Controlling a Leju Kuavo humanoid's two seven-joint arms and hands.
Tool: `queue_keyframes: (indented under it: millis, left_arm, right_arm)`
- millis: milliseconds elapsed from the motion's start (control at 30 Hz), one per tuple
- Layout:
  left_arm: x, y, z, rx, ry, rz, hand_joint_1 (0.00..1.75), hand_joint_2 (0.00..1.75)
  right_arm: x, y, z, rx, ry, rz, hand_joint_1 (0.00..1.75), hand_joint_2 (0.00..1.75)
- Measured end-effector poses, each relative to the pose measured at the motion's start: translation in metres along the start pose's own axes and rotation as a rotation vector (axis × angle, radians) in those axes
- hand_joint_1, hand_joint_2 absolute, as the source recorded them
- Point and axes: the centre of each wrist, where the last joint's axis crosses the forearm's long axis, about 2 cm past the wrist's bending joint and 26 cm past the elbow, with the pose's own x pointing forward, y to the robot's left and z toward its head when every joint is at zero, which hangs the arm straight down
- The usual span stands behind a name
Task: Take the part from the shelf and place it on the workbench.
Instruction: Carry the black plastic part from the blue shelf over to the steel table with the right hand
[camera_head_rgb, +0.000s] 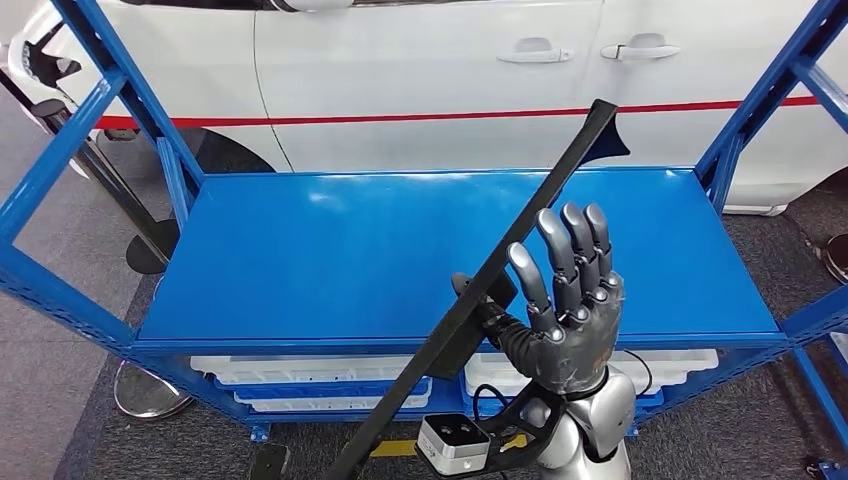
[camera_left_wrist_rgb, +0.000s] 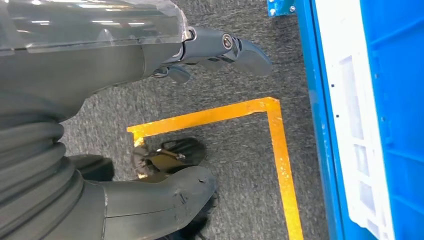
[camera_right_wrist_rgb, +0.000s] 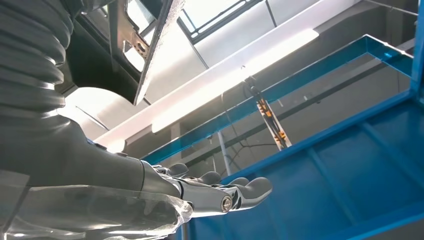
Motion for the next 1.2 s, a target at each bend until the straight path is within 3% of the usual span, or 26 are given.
queue_keyframes:
  millis: [33, 100, 133, 167, 700, 833, 1200]
  left_arm:
    - [0.0002, -0.0001, -0.0002, -0.003, -0.001, 0.008, 0.00, 0.87]
    - [-0.0003, -0.0003, 0.0002, -0.009, -0.002, 0.026, 0.00, 0.00]
    - [-0.0008, -0.0005, 0.0005, -0.011, -0.002, 0.032, 0.00, 0.00]
    - [-0.0010, -0.0005, 0.0007, -0.011, -0.002, 0.036, 0.00, 0.00]
    - [0.0002, 0.0004, -0.0004, 0.001, -0.008, 0.032, 0.00, 0.00]
    - [-0.0003, 0.0007, -0.0001, 0.003, -0.008, 0.033, 0.00, 1.75]
    - [-0.0007, 0.0016, -0.0001, 0.015, -0.009, 0.014, 0.00, 1.75]
  right_arm:
    - [0.0000, 0.0001, 0.0001, -0.001, 0.002, -0.002, 0.14, 1.75]
    - [-0.0001, 0.0003, 0.0003, -0.003, 0.006, -0.006, 1.02, 1.75]
    - [-0.0001, 0.0003, 0.0004, -0.004, 0.008, -0.007, 1.45, 1.75]
    - [-0.0001, 0.0004, 0.0005, -0.004, 0.009, -0.007, 1.75, 1.75]
    - [0.0000, 0.0021, 0.0028, -0.001, 0.022, -0.020, 1.75, 1.75]
    - [0.0002, 0.0023, 0.0029, -0.001, 0.022, -0.021, 1.75, 1.75]
    - [0.0001, 0.0026, 0.0032, -0.001, 0.025, -0.024, 1.75, 1.75]
